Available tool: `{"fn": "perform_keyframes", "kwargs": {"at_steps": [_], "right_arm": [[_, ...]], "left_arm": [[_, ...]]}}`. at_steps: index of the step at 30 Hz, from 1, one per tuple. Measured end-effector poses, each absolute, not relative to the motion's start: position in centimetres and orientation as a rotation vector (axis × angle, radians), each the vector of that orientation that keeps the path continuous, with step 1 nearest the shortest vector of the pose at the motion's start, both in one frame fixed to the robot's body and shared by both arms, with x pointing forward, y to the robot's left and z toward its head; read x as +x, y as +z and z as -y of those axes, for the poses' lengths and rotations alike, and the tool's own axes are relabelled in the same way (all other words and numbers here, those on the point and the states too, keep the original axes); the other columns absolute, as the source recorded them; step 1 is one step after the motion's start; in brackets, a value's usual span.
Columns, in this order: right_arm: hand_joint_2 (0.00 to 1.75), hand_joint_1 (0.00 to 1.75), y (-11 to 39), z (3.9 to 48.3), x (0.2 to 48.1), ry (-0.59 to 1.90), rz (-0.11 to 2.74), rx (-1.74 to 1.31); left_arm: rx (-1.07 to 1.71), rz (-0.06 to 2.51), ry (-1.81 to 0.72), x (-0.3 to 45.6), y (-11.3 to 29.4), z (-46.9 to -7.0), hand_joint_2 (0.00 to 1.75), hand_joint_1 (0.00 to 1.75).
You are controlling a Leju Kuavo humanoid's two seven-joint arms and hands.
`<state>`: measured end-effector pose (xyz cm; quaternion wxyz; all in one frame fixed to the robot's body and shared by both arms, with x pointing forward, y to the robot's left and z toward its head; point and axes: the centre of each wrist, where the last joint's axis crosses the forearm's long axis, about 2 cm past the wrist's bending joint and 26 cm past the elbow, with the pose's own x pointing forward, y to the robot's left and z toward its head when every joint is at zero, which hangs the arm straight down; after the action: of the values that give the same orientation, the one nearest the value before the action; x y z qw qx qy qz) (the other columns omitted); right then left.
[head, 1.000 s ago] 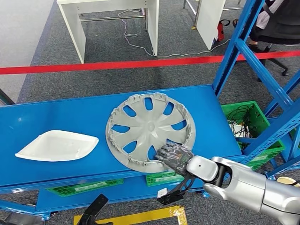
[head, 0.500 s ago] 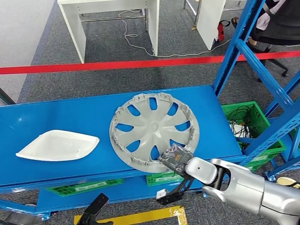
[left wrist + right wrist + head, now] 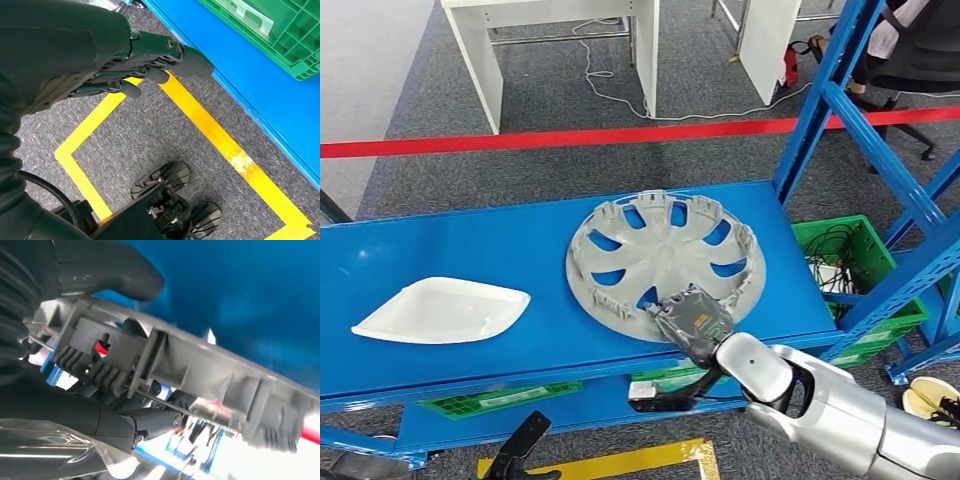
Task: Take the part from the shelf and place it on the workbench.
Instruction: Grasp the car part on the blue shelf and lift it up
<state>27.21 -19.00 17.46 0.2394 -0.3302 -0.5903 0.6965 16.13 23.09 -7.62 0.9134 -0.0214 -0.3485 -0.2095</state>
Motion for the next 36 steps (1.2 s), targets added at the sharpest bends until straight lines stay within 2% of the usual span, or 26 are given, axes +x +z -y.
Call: {"fn": "perform_keyframes", "kwargs": {"at_steps": [6, 14, 20, 27, 36], "right_arm": [[1.75, 1.75, 19.4, 19.6, 26.2, 1.627, 1.833, -0.917], [1.75, 1.75, 20.1, 20.3, 25.0, 1.453, 1.968, -0.871], [1.75, 1.75, 20.6, 21.3, 22.1, 1.034, 2.259, -0.52], [1.75, 1.75, 20.8, 22.7, 18.9, 0.512, 2.471, 0.078], [1.75, 1.75, 21.4, 23.7, 17.4, 0.275, 2.485, 0.243]], "left_arm": [[-0.044, 0.718, -0.425, 15.9, -7.7, -23.1, 1.75, 0.0], [-0.042, 0.723, -0.412, 15.8, -7.7, -23.2, 1.75, 0.0], [-0.057, 0.741, -0.376, 15.0, -8.0, -23.5, 1.75, 0.0], [-0.098, 0.744, -0.267, 13.3, -8.5, -23.7, 1.75, 0.0], [-0.099, 0.757, -0.238, 13.7, -8.3, -23.4, 1.75, 0.0]]}}
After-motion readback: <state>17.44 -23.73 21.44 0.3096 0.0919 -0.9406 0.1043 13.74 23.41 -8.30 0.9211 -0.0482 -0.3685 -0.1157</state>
